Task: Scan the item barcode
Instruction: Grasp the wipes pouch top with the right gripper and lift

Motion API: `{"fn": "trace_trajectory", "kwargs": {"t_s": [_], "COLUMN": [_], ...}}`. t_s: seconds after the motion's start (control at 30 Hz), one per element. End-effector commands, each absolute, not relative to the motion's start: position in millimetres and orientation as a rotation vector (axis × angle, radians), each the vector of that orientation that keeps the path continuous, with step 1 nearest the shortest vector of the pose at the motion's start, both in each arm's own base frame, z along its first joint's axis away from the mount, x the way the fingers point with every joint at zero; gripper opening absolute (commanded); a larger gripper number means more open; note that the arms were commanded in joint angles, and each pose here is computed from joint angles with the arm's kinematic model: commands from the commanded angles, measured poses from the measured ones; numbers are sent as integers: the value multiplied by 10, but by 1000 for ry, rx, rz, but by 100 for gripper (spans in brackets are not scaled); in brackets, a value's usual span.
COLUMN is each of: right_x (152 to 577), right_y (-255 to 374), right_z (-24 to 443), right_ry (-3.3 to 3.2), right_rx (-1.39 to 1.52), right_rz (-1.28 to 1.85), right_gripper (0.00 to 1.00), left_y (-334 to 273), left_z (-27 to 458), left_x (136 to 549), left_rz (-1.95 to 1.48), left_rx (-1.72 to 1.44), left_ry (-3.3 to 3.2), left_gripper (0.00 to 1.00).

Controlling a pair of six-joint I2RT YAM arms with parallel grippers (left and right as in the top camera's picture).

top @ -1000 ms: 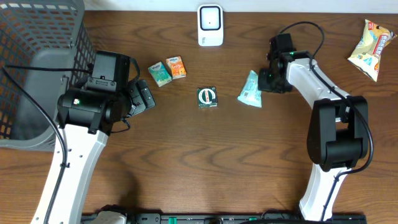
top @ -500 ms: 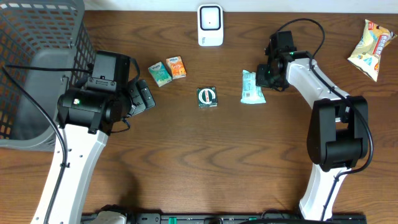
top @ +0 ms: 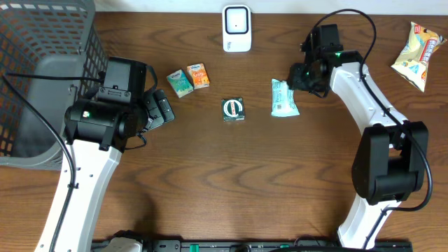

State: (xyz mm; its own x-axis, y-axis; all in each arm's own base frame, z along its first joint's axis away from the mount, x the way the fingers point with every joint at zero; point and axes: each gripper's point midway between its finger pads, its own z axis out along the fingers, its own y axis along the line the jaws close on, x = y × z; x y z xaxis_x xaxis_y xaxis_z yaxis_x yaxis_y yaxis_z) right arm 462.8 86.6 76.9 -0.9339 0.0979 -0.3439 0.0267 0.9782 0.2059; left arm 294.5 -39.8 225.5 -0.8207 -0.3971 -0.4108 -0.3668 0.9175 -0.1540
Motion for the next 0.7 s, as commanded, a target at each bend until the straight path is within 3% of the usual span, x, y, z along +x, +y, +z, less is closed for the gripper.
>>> {"fn": "trace_trajectory", "kwargs": {"t_s": [0.0,0.53,0.67], "right_x": [4582,4529,4535], "right_y": [967,983,926], "right_z": [685,162,133], "right_ry": [2792,2887,2887], "right_rx": [79,168,194], "right_rz": [369,659,685], "right_gripper": [57,59,48], "left_y": [-368,-368,-368], "left_z": [2274,2274,2274], "left_x": [2943,2943,2943], "left_rz": [-83,-83,-83], "left_rx": [-562,-562,-562], "left_ry": [2625,2625,2625], "left_gripper": [98,98,98]}}
